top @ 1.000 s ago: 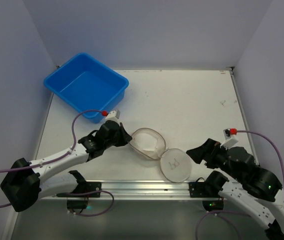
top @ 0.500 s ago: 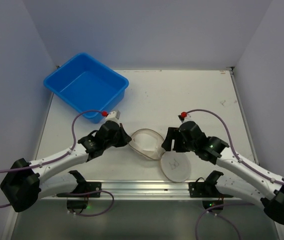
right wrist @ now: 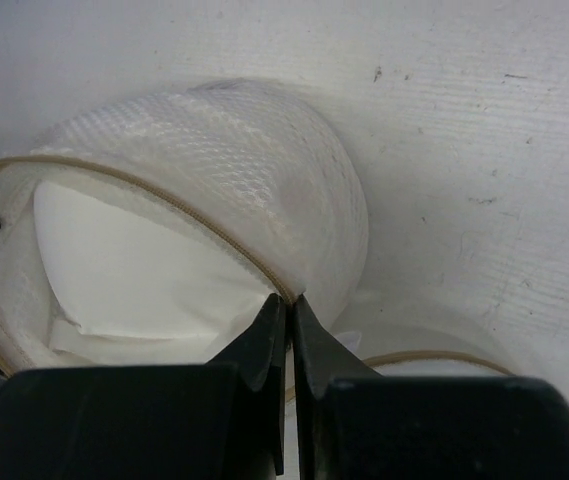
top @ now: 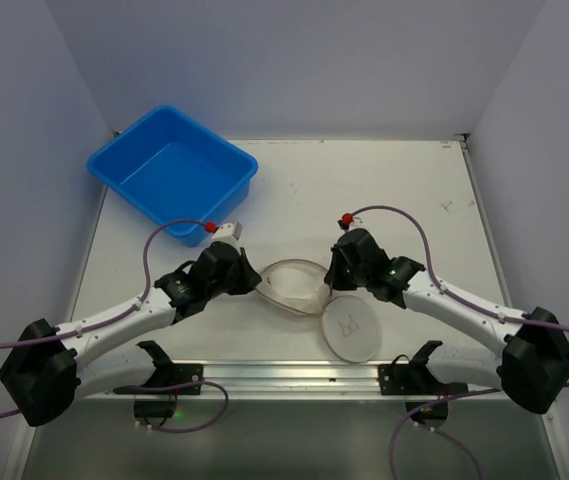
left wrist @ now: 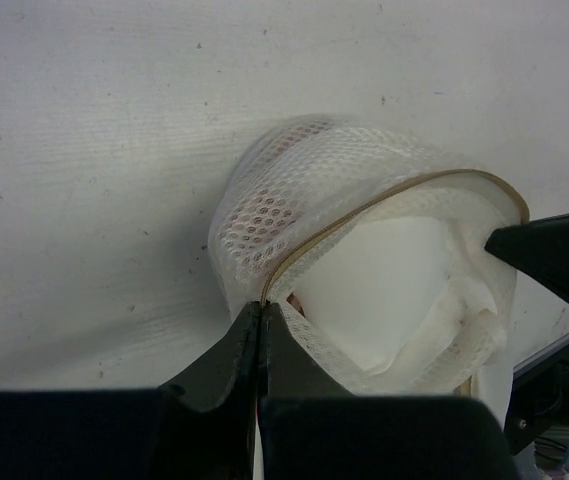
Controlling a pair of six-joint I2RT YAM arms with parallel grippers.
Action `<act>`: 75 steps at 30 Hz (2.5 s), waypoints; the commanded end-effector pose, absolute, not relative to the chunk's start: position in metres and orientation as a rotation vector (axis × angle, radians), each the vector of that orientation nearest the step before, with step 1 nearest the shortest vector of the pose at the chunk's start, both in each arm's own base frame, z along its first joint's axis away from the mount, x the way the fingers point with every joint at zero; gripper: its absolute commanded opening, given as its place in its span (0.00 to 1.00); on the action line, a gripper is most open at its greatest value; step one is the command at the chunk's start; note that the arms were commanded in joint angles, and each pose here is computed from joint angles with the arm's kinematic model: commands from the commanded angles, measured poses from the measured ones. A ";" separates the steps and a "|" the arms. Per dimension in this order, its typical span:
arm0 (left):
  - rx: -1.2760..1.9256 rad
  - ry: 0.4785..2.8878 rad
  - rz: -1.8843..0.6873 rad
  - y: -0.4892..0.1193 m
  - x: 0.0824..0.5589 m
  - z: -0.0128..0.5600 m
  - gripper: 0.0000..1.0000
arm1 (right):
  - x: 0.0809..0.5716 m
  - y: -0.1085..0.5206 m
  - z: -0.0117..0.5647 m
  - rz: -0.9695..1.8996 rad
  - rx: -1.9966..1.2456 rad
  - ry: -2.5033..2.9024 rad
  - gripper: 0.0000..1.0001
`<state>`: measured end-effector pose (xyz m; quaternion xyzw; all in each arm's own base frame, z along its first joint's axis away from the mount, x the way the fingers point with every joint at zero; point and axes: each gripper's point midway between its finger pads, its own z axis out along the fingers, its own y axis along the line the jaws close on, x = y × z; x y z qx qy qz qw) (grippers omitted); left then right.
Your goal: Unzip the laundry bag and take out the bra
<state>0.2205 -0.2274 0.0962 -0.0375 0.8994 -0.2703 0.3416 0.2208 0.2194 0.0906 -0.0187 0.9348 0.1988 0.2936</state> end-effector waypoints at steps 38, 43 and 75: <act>0.263 2.391 -0.513 -0.347 0.225 0.093 0.54 | 0.203 0.203 0.085 0.576 -0.074 2.429 0.00; 0.244 2.400 -0.401 -0.326 0.226 0.073 0.63 | 0.199 0.199 0.081 0.576 -0.070 2.433 0.00; 0.235 2.488 -0.174 -0.321 0.210 0.021 0.62 | 0.188 0.197 0.083 0.634 -0.062 2.423 0.00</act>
